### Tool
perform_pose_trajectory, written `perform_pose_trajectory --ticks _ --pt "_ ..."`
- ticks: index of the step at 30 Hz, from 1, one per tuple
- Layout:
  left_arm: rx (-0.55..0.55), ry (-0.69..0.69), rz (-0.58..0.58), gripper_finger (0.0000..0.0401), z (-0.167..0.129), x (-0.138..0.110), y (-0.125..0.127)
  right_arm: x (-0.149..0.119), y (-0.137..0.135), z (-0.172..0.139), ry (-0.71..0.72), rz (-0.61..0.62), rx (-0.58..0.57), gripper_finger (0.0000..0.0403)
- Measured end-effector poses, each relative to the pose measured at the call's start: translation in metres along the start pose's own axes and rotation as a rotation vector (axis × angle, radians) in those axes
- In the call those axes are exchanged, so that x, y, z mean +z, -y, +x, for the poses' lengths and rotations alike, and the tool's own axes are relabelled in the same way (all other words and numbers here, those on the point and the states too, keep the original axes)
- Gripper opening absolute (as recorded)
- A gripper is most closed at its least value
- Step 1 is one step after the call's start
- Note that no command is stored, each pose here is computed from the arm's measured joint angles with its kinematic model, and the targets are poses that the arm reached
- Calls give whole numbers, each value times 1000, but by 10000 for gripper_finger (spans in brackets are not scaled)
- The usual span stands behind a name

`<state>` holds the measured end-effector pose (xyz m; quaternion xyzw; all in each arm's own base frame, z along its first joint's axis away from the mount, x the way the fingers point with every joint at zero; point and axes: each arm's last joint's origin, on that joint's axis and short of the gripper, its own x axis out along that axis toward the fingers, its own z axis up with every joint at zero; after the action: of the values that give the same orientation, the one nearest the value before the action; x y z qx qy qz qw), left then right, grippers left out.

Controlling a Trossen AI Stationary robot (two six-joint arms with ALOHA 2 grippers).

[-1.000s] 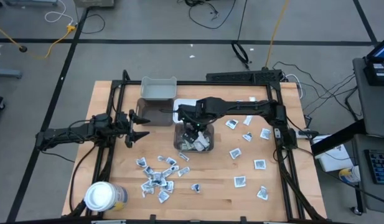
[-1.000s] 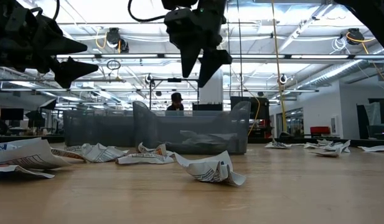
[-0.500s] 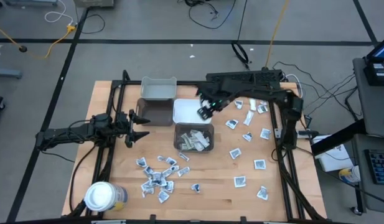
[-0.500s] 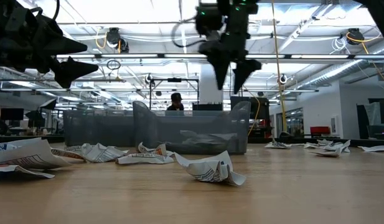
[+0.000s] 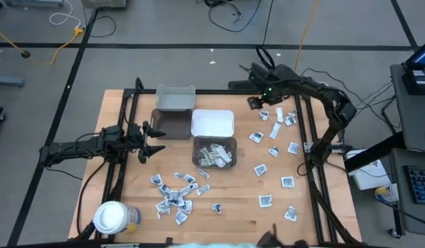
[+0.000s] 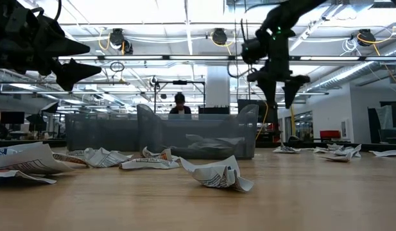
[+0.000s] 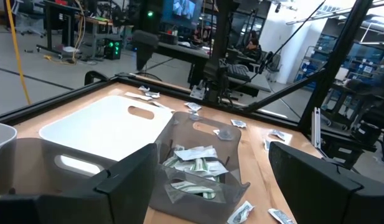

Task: Pick & Place First Aid Supplies
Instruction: Put the green bandage pack into the right black bin

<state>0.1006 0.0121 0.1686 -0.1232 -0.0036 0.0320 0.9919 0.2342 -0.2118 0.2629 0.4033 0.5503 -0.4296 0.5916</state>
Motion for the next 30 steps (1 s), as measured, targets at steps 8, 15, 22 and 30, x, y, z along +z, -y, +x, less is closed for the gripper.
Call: perform_pose_trajectory --ticks 8,15,22,30 --pt "0 0 0 310 0 0 0 21 58 10 -38 172 -38 258" --pt "0 0 0 310 0 0 0 25 90 15 -80 280 -55 258" --pt "0 0 0 310 0 0 0 18 99 46 -102 325 -60 258" --pt "0 0 0 310 0 0 0 8 97 81 -73 339 -46 258"
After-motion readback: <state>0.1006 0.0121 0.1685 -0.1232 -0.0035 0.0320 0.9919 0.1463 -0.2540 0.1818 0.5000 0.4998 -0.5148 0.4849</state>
